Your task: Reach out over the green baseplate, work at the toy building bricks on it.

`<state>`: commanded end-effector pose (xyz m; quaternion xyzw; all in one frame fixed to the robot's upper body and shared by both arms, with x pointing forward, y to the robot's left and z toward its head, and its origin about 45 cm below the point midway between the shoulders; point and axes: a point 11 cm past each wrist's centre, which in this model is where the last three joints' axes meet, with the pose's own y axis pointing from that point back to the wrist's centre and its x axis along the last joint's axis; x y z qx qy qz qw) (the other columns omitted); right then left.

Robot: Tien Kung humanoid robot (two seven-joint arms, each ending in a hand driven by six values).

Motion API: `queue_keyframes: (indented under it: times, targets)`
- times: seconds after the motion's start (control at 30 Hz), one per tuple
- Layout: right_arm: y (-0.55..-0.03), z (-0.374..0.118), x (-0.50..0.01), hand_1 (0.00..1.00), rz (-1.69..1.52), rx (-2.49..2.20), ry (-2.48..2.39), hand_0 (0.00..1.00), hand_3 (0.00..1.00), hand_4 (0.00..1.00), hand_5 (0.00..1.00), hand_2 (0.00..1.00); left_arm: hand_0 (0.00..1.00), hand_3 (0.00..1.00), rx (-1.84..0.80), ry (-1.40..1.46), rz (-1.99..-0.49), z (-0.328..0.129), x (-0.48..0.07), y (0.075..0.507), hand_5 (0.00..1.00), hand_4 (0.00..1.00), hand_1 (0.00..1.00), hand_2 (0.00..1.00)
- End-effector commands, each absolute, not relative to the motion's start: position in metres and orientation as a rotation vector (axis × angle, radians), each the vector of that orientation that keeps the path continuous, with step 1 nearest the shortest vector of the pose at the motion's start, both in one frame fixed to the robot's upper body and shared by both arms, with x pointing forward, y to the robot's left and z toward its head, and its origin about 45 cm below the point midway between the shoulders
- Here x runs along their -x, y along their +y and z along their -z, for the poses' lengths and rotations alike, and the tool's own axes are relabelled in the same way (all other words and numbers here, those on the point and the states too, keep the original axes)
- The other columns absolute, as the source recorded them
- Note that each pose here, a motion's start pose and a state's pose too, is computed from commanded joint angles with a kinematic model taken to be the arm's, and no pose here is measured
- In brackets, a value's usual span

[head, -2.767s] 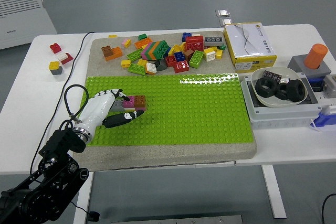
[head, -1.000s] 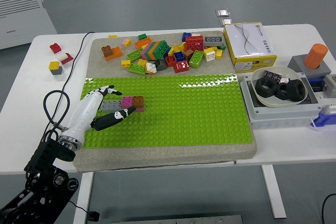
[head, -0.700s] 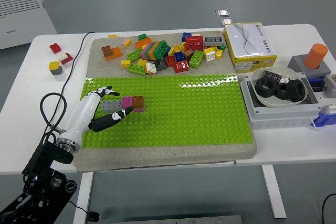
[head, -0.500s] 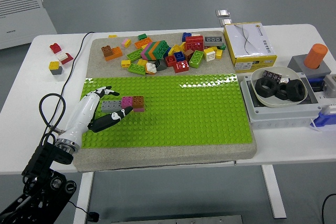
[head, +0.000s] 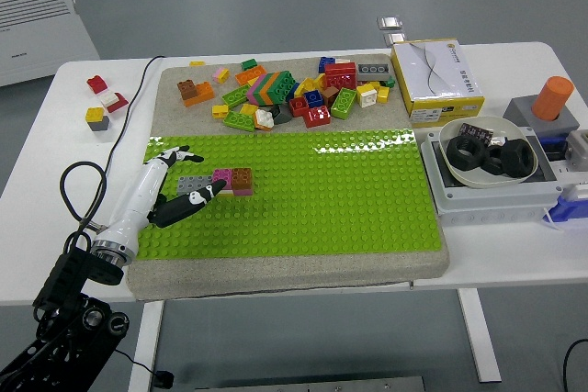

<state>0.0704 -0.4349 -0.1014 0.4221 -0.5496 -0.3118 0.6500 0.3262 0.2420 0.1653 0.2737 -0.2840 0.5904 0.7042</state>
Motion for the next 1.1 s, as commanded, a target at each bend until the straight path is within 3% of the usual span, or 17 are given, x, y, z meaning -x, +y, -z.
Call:
queue_keyframes:
  times: [0.2, 0.23, 0.4, 0.43, 0.6, 0.63, 0.8, 0.83, 1.0, 1.03, 1.1]
  targets:
    - [-0.436, 0.102, -0.064, 0.682, 0.724, -0.944, -1.253, 0.672, 0.777, 0.797, 0.998, 0.748, 0.947, 0.724, -0.514, -0.587, -1.344, -0.187, -0.331, 0.247, 0.777, 0.931, 0.891, 0.874]
    - [-0.437, 0.102, -0.063, 0.678, 0.725, -0.942, -1.253, 0.672, 0.778, 0.794, 0.998, 0.749, 0.929, 0.728, -0.487, -0.573, -1.343, -0.193, -0.331, 0.246, 0.764, 0.909, 0.837, 0.814]
    - [-0.437, 0.102, -0.063, 0.678, 0.724, -0.941, -1.253, 0.672, 0.778, 0.794, 0.998, 0.749, 0.929, 0.728, -0.339, -0.471, -1.293, -0.217, -0.328, 0.235, 0.764, 0.909, 0.837, 0.814]
    - [-0.437, 0.102, -0.063, 0.68, 0.724, -0.941, -1.252, 0.671, 0.779, 0.79, 0.998, 0.749, 0.881, 0.728, -0.31, -0.45, -1.279, -0.222, -0.327, 0.233, 0.61, 0.866, 0.799, 0.775]
    - [-0.436, 0.102, -0.063, 0.68, 0.725, -0.941, -1.253, 0.671, 0.779, 0.79, 0.998, 0.749, 0.881, 0.728, -0.154, -0.42, -1.178, -0.266, -0.325, 0.227, 0.61, 0.866, 0.799, 0.775]
    - [-0.436, 0.102, -0.063, 0.677, 0.725, -0.94, -1.254, 0.671, 0.779, 0.787, 0.998, 0.748, 0.841, 0.772, -0.123, -0.426, -1.154, -0.278, -0.325, 0.226, 0.514, 0.839, 0.77, 0.769]
    - [-0.437, 0.101, -0.065, 0.677, 0.725, -0.938, -1.258, 0.671, 0.779, 0.787, 0.998, 0.748, 0.841, 0.772, -0.026, -0.416, -1.079, -0.316, -0.331, 0.238, 0.514, 0.839, 0.77, 0.769]
    - [-0.437, 0.101, -0.065, 0.678, 0.725, -0.938, -1.259, 0.672, 0.78, 0.788, 0.998, 0.749, 0.827, 0.804, -0.008, -0.414, -1.075, -0.324, -0.333, 0.242, 0.548, 0.721, 0.768, 0.782]
    - [-0.437, 0.101, -0.07, 0.678, 0.72, -0.943, -1.269, 0.672, 0.78, 0.788, 0.998, 0.749, 0.827, 0.804, 0.089, -0.38, -1.072, -0.362, -0.345, 0.25, 0.548, 0.721, 0.768, 0.782]
    - [-0.437, 0.1, -0.071, 0.677, 0.719, -0.945, -1.272, 0.67, 0.781, 0.796, 0.998, 0.748, 0.822, 0.625, 0.112, -0.365, -1.067, -0.367, -0.347, 0.249, 0.414, 0.776, 0.776, 0.769]
    - [-0.437, 0.1, -0.075, 0.677, 0.714, -0.95, -1.279, 0.67, 0.781, 0.796, 0.998, 0.748, 0.822, 0.625, 0.158, -0.336, -1.054, -0.378, -0.35, 0.244, 0.414, 0.776, 0.776, 0.769]
